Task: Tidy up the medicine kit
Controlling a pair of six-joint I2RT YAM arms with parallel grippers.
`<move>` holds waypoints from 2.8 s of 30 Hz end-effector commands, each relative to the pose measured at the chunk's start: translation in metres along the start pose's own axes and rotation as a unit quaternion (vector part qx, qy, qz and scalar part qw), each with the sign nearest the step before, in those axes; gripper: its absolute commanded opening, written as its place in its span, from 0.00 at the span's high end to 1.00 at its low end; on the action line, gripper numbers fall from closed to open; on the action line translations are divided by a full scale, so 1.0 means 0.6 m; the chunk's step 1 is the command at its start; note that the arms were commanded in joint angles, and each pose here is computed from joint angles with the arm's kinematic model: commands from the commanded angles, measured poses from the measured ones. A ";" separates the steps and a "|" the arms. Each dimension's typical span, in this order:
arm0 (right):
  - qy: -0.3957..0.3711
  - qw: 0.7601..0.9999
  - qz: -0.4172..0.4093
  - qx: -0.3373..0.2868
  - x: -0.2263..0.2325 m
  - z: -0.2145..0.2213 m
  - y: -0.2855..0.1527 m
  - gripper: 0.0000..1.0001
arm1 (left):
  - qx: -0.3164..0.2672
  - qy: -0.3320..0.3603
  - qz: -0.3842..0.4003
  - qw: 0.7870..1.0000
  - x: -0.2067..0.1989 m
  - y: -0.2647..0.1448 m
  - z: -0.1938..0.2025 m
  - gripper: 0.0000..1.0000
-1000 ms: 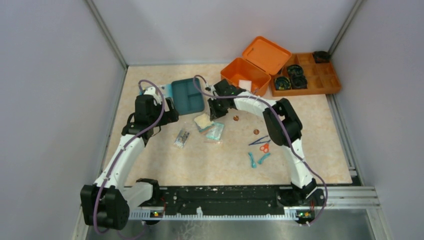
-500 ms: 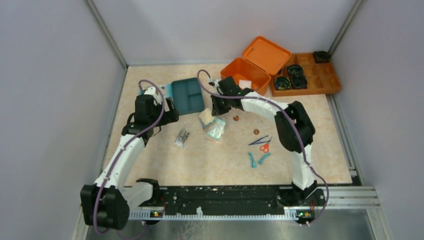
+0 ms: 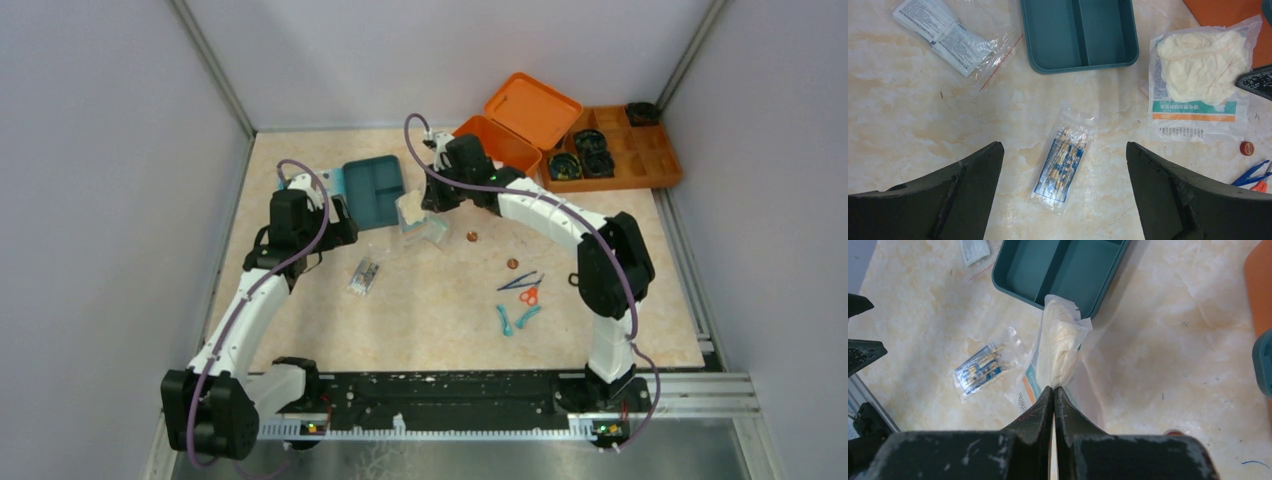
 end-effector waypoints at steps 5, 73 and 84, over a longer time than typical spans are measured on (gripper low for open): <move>0.008 0.998 -0.065 0.016 0.036 -0.012 -0.047 1.00 | -0.004 -0.004 0.009 1.000 -0.007 -0.001 -0.012 0.01; 0.107 0.976 0.018 0.190 -0.005 0.286 0.017 0.52 | 0.004 -0.007 0.009 1.000 -0.005 0.002 -0.007 0.01; 0.113 0.975 0.025 0.188 -0.009 0.289 0.025 0.98 | 0.003 -0.007 0.010 1.000 -0.006 0.001 -0.009 0.01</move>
Point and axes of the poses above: each gripper's point midway between its finger pads, its own y axis out along the fingers, its own x axis along the line the jaws close on, z = x × y, the point moved 2 cm from there along -y, back along the fingers, and after that the axes turned 11 degrees about -y, right-handed, at the moved point
